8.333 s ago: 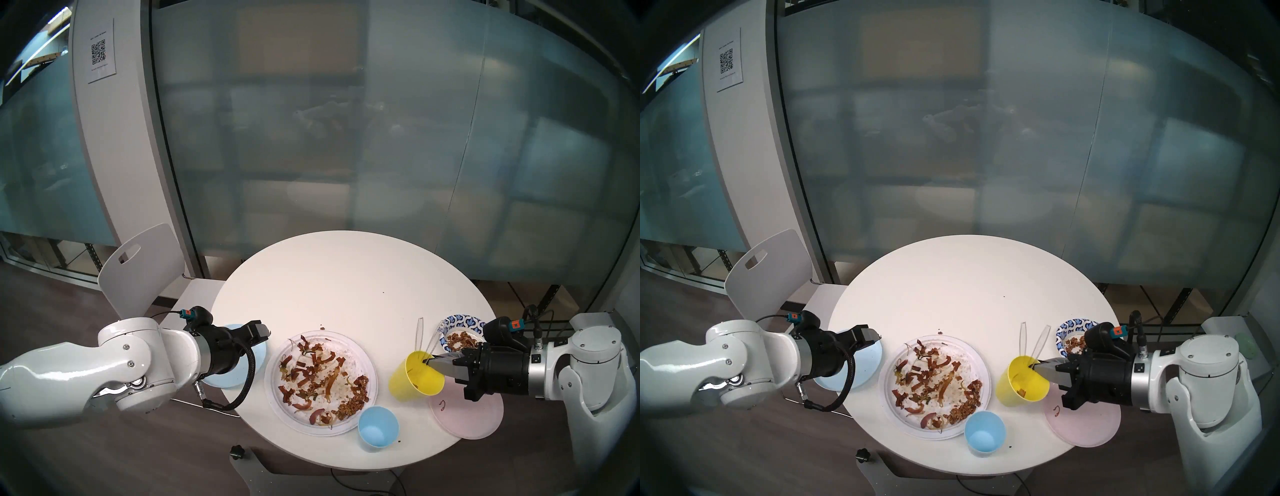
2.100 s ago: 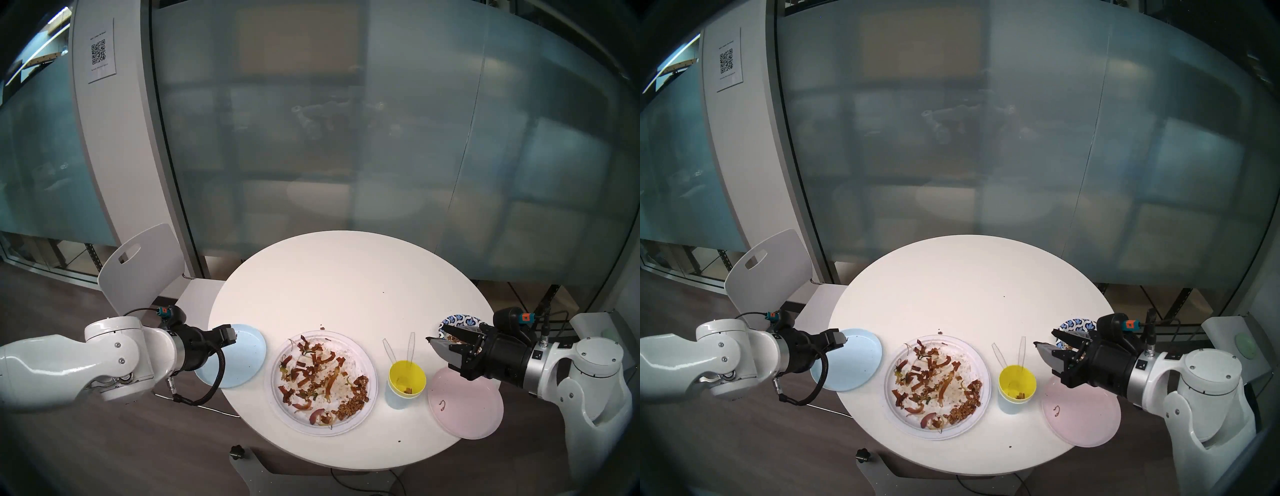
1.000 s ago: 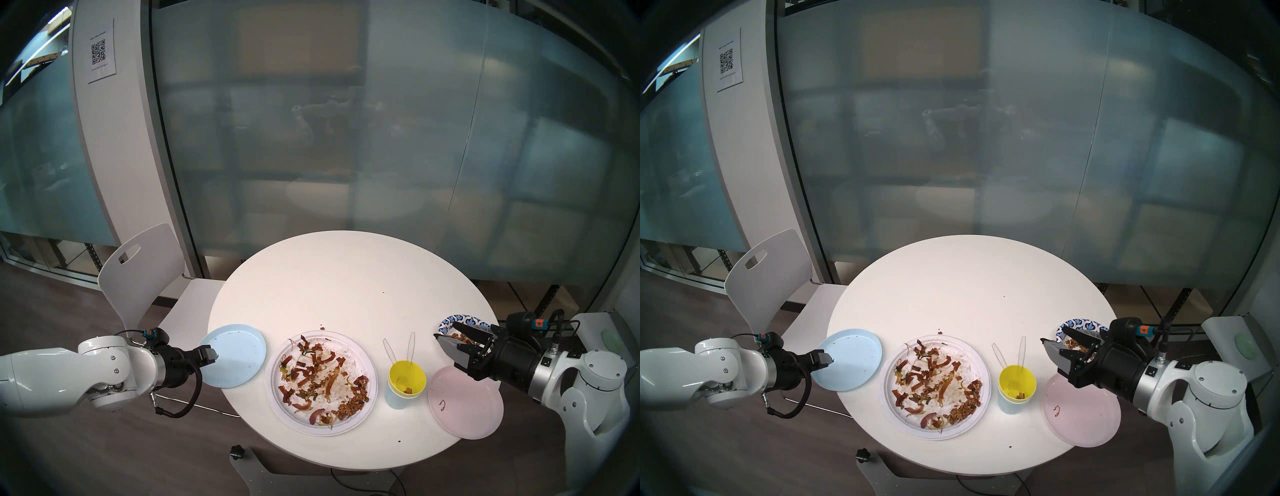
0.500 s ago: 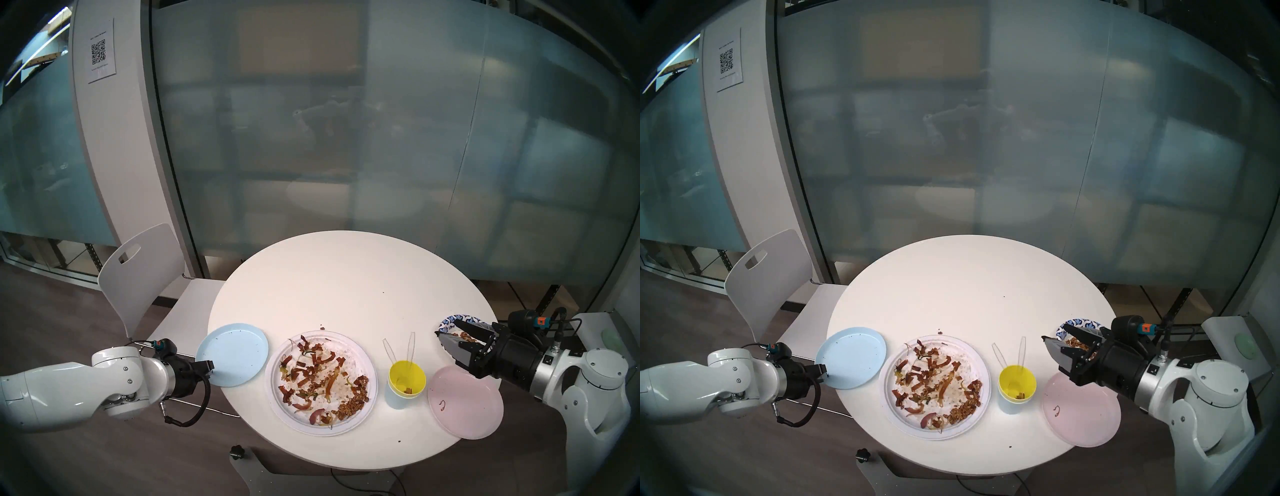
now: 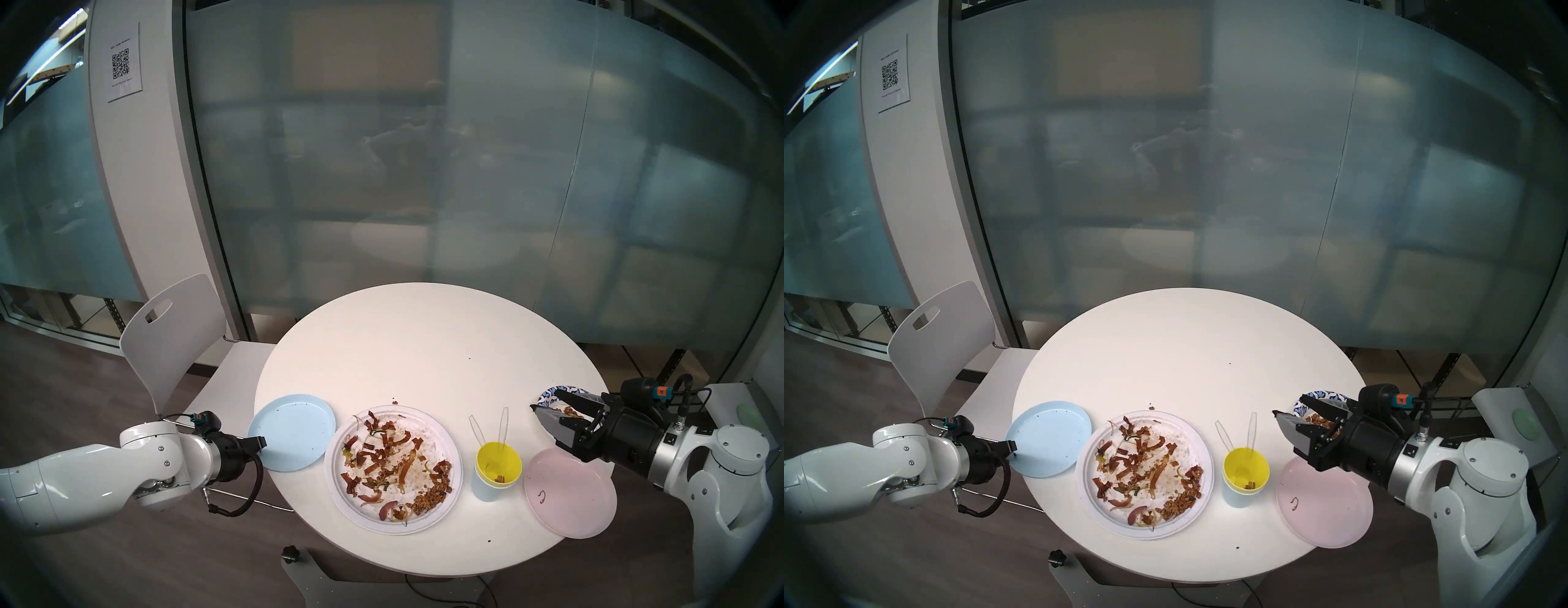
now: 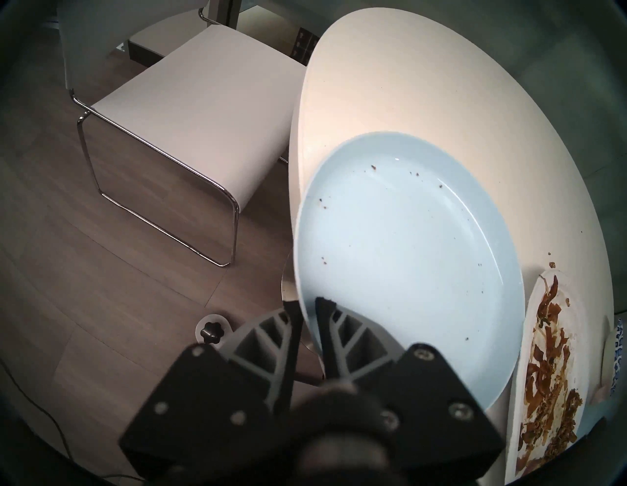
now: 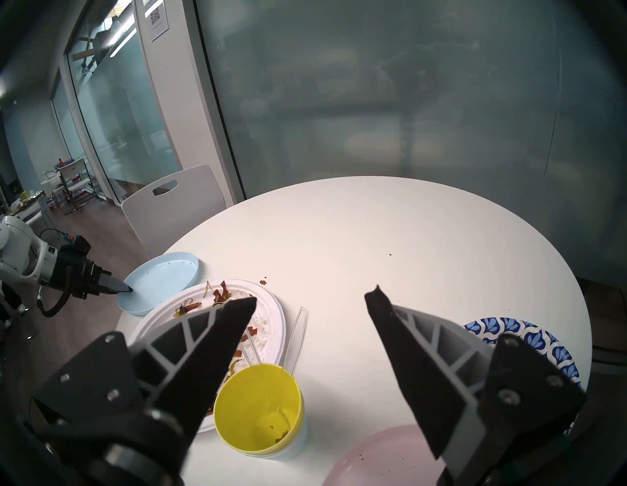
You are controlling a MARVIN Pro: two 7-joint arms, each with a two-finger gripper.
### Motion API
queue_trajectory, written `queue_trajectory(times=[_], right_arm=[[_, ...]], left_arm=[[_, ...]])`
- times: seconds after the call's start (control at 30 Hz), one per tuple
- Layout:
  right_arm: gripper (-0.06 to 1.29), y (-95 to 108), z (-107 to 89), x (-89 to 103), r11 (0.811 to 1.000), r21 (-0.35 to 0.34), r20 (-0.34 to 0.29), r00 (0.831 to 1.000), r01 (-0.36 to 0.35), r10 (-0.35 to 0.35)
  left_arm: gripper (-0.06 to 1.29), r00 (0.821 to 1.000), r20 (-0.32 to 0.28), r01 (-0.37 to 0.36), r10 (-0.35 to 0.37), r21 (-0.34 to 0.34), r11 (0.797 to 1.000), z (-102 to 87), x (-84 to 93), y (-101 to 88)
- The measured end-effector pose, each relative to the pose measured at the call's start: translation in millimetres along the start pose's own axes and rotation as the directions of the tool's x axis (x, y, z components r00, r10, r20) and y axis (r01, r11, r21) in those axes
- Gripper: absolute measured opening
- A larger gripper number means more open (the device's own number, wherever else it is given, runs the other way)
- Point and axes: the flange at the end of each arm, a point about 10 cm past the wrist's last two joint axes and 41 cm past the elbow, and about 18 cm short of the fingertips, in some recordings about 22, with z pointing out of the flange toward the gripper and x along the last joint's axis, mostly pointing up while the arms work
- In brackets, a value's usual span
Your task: Stack the plates into one stack
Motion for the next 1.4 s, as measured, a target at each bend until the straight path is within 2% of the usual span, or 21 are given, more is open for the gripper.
queue_trajectory(times=[0.13,0.2,0.47,0.77,0.87,1.17,1.4], right_arm=[[0.93,-1.0,1.9,1.3,1.0,0.005,0.0,1.0,0.002,-0.002],[0.94,-1.1,3.0,2.1,1.0,0.006,0.0,1.0,0.004,-0.004],[0.94,-1.1,5.3,4.2,1.0,0.006,-0.004,1.0,0.008,-0.008],[0.94,2.2,2.2,6.5,1.0,-0.011,-0.01,1.0,0.014,-0.014],[0.94,2.8,1.4,6.8,1.0,-0.015,-0.012,1.0,0.013,-0.013],[0.94,3.1,0.6,6.5,1.0,-0.017,-0.014,1.0,0.009,-0.009],[0.94,2.6,1.1,6.5,1.0,-0.014,-0.014,1.0,0.007,-0.007]], left_arm=[[0.2,1.0,0.012,0.022,-0.021,-0.018,1.0,-3.8,3.2,3.3],[0.01,0.999,0.016,0.032,-0.032,-0.028,0.999,-6.8,5.8,5.4],[0.01,0.998,0.0,0.055,-0.055,-0.033,0.998,-11.6,13.5,6.1],[0.01,0.994,-0.048,0.102,-0.1,0.024,0.995,-2.5,25.4,-9.5],[0.0,0.991,-0.052,0.123,-0.122,0.025,0.992,-1.8,28.6,-10.5],[0.0,0.975,-0.025,0.22,-0.222,-0.072,0.973,-18.0,47.2,10.3],[0.0,0.967,-0.001,0.252,-0.254,-0.124,0.96,-32.4,57.8,21.1]])
